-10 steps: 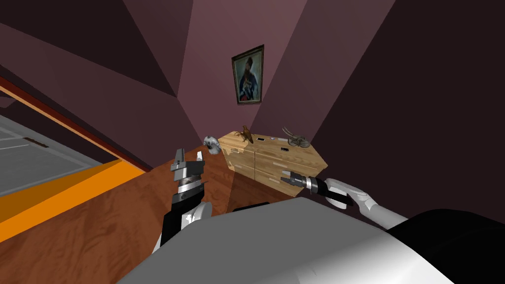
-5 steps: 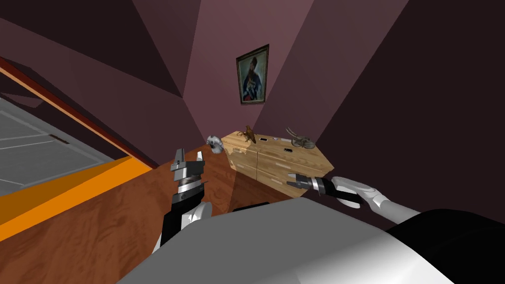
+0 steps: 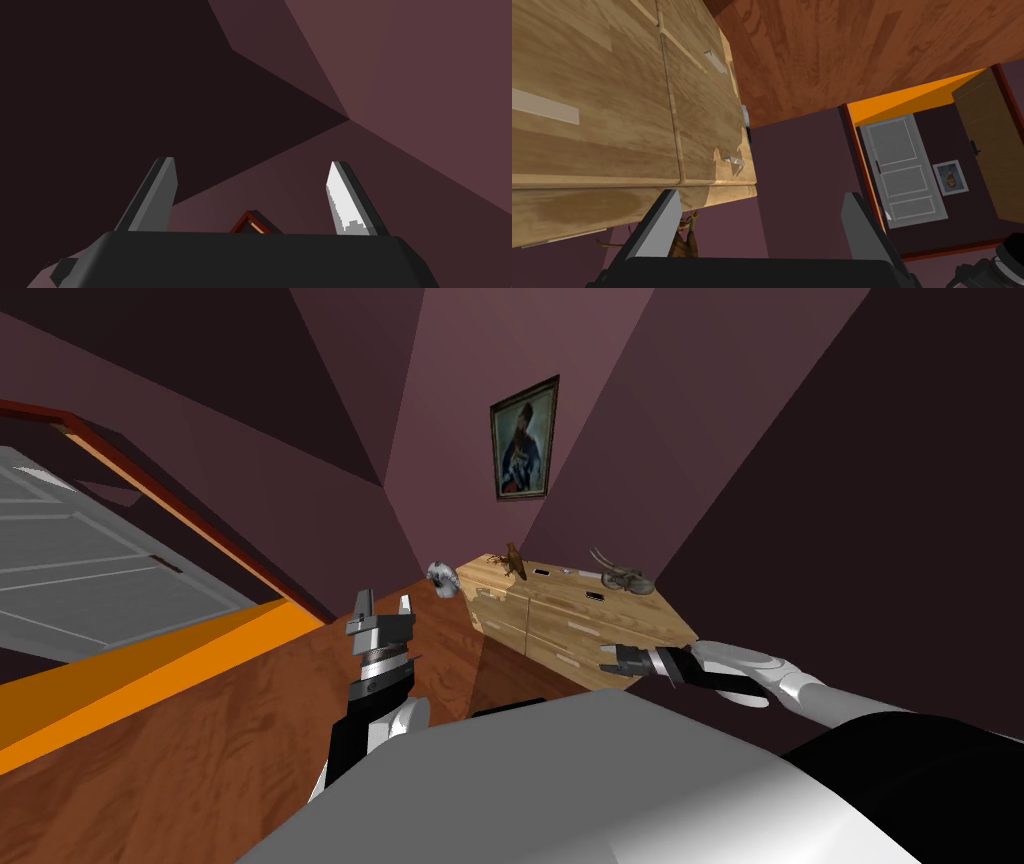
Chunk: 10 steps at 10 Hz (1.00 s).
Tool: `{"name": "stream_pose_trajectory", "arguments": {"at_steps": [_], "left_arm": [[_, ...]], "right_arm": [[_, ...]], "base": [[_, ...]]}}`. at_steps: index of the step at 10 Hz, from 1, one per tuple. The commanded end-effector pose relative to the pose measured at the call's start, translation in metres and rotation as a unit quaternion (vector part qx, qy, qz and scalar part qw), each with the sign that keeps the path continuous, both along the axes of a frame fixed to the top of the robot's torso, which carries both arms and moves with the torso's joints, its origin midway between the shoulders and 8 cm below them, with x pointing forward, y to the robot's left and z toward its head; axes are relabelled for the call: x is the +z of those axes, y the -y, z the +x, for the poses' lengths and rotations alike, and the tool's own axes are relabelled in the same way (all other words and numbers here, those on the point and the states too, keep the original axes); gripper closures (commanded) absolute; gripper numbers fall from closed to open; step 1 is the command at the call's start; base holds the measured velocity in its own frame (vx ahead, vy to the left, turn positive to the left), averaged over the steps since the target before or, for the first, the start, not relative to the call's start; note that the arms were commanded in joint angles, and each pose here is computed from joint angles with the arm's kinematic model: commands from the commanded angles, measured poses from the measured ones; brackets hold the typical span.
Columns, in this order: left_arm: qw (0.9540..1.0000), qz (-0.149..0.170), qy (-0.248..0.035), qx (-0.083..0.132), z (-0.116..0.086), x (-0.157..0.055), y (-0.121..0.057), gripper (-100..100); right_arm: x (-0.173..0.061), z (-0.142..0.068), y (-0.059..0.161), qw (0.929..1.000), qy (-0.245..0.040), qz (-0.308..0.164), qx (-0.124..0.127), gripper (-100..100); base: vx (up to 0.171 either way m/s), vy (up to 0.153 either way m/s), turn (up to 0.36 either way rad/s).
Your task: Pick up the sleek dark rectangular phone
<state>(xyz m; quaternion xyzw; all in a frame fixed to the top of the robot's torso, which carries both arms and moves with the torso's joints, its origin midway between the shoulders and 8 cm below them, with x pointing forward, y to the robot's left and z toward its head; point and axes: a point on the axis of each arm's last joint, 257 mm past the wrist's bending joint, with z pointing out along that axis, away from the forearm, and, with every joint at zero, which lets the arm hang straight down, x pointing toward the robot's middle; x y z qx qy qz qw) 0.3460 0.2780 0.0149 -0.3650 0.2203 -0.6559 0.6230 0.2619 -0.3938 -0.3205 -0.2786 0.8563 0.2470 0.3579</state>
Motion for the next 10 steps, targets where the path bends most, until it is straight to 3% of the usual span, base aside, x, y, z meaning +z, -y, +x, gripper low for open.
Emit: {"name": "stream_pose_trajectory", "arguments": {"at_steps": [1,2,3,4,6,7,9,10], "left_arm": [[1.0000,0.000,0.000,0.000,0.000,0.000,0.000,0],[1.0000,0.000,0.000,0.000,0.000,0.000,0.000,0],[1.0000,0.000,0.000,0.000,0.000,0.000,0.000,0],[1.0000,0.000,0.000,0.000,0.000,0.000,0.000,0],[1.0000,0.000,0.000,0.000,0.000,0.000,0.000,0],[1.0000,0.000,0.000,0.000,0.000,0.000,0.000,0],[1.0000,0.000,0.000,0.000,0.000,0.000,0.000,0],[1.0000,0.000,0.000,0.000,0.000,0.000,0.000,0]], "right_arm": [[-0.006,-0.012,0.030,0.9989,-0.019,-0.042,0.005,-100],[-0.003,-0.011,0.037,0.9983,-0.021,-0.053,0.010,-100],[-0.008,-0.021,0.061,0.9955,-0.037,-0.086,0.014,-100],[-0.005,-0.021,0.065,0.9947,-0.038,-0.094,0.017,-100],[-0.006,-0.041,0.115,0.9838,-0.069,-0.163,0.028,-100],[-0.002,-0.040,0.120,0.9825,-0.070,-0.170,0.030,-100],[0.004,-0.058,0.167,0.9665,-0.098,-0.234,0.041,-100],[0.005,-0.058,0.169,0.9659,-0.098,-0.236,0.041,-100]], "base": [[0.049,0.042,0.137],[0.046,0.031,0.067],[0.051,0.024,0.129],[0.048,0.025,0.065],[0.096,0.028,0.155],[0.101,0.017,0.078],[0.129,0.004,0.180],[0.119,-0.009,0.066]]}}
